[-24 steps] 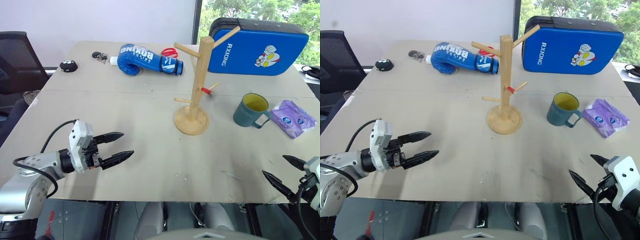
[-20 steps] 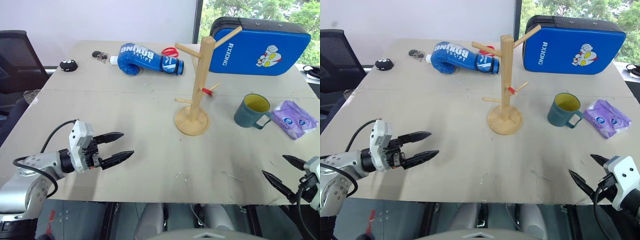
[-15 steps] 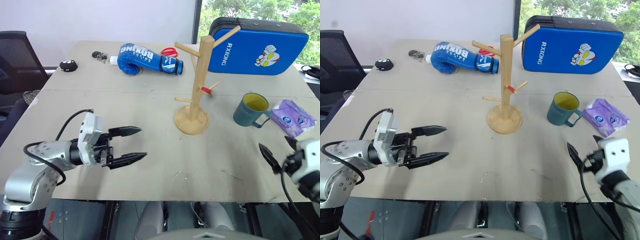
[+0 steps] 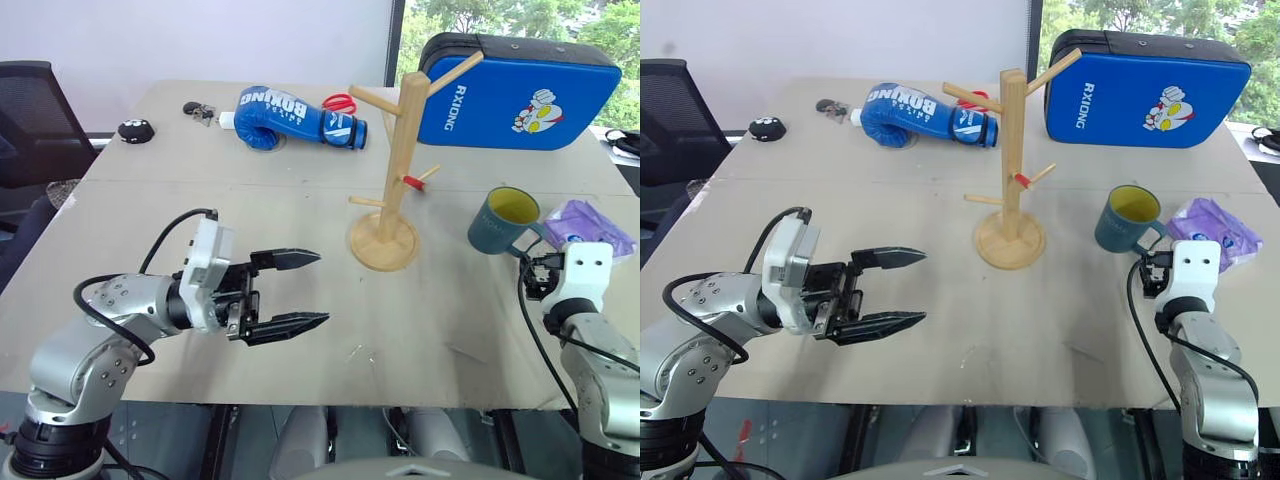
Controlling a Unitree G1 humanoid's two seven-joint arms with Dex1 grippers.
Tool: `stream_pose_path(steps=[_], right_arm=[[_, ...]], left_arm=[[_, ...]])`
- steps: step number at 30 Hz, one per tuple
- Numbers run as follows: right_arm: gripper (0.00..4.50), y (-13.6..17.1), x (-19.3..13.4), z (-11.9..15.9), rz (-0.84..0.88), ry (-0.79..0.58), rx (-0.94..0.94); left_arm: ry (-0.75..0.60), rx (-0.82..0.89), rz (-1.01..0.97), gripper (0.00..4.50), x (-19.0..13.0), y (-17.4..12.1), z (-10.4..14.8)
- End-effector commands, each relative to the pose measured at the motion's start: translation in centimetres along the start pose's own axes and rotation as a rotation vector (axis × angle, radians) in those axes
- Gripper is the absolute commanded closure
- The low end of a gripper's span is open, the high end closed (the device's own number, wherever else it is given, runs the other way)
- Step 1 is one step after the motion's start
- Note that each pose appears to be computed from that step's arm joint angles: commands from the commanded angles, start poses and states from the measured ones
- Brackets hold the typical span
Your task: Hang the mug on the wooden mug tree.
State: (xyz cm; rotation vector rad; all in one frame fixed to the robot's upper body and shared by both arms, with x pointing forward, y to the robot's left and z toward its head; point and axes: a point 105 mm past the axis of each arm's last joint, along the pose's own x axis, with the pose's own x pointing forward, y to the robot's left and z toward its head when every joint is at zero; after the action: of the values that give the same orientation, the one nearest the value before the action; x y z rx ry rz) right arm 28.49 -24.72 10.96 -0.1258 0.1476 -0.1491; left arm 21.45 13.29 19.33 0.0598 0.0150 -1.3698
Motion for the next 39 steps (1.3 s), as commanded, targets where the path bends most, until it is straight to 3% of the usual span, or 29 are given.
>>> stream_pose_path(steps=[1,10,12,17,22,26,31,39], right_arm=[[1.73,-0.4,0.4,0.9,-0.032,-0.039,-0.012],[1.73,-0.9,2.5,0.5,-0.069,-0.038,0.009],[2.28,-1.1,3.0,0.2,-0.077,-0.035,0.014],[4.44,-1.3,3.8,0.5,-0.064,-0.057,0.016],[4.44,-1.1,3.6,2.1,0.041,-0.13,-0.017],[4.44,1.0,1.2,4.8,0.345,-0.232,-0.164],[4.44,4.0,-2.3,8.0,0.643,-0.27,-0.317],[4.44,9.6,-4.2,12.0,0.775,-0.301,-0.467]], left_arm=[[-0.015,0.043,-0.015,0.0,0.3,-0.5,1.0],[-0.018,0.055,0.004,0.0,0.5,-0.6,1.4],[-0.021,0.058,0.011,0.0,0.4,-0.6,1.5],[-0.032,0.061,0.021,0.0,0.4,-0.6,1.6],[-0.051,0.053,0.048,0.0,0.2,-0.8,1.3],[-0.078,0.039,0.136,0.0,-0.7,0.0,0.6],[-0.207,0.055,0.195,0.0,-2.3,0.7,1.1],[-0.206,-0.056,0.149,0.0,-5.0,0.3,0.4]])
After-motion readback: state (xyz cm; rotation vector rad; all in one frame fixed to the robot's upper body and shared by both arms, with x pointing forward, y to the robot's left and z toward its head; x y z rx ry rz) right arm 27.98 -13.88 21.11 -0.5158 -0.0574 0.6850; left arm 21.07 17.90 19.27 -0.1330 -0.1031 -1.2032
